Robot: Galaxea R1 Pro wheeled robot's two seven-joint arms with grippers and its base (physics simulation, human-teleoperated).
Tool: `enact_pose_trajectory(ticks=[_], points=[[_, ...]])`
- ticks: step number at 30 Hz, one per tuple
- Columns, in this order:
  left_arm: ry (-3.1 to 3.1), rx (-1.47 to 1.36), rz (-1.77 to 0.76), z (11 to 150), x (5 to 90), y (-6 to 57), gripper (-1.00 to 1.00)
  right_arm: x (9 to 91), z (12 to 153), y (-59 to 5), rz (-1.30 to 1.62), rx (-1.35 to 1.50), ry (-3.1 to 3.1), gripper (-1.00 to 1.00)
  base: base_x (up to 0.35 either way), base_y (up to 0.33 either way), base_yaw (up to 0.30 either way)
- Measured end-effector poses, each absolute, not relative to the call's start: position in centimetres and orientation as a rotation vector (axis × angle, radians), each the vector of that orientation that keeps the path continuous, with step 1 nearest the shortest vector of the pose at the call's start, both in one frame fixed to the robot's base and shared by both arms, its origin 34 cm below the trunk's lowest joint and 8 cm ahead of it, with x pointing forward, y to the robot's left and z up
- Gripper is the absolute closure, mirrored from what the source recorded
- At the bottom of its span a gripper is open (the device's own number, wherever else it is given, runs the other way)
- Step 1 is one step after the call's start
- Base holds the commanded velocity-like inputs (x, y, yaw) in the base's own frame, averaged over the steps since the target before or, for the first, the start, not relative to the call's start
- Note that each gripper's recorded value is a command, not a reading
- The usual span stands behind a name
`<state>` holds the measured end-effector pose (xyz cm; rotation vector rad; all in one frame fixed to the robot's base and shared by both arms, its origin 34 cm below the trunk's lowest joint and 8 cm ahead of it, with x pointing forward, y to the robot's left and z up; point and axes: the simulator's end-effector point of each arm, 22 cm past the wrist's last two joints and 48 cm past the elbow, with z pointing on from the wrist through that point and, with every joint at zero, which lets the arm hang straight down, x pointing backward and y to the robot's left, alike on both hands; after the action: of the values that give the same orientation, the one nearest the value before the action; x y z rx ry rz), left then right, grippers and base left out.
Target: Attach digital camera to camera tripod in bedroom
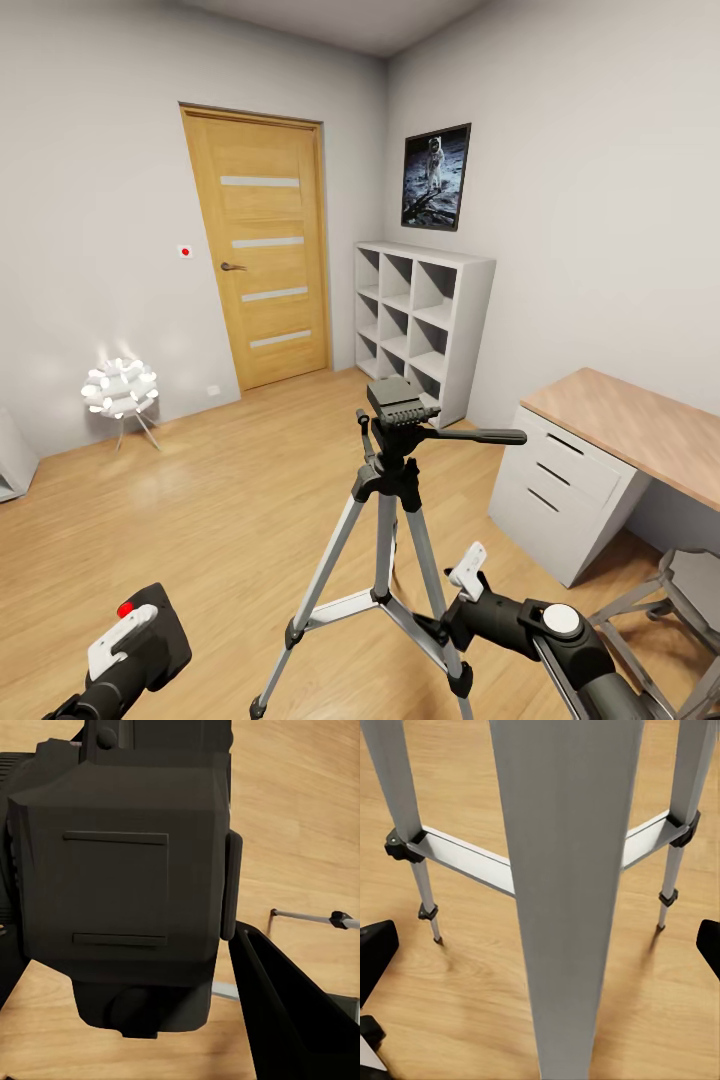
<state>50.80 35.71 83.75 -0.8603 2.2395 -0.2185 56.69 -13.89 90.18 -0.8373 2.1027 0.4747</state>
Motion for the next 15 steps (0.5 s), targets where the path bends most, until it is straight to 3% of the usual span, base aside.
enact_pose_trajectory(ticks=[15], points=[[2.239, -0.859, -0.22, 83.79, 50.83, 35.66, 1.0, 57.1, 89.66, -14.58, 0.437, -0.815, 2.116, -1.0, 0.0, 0.0, 0.0]])
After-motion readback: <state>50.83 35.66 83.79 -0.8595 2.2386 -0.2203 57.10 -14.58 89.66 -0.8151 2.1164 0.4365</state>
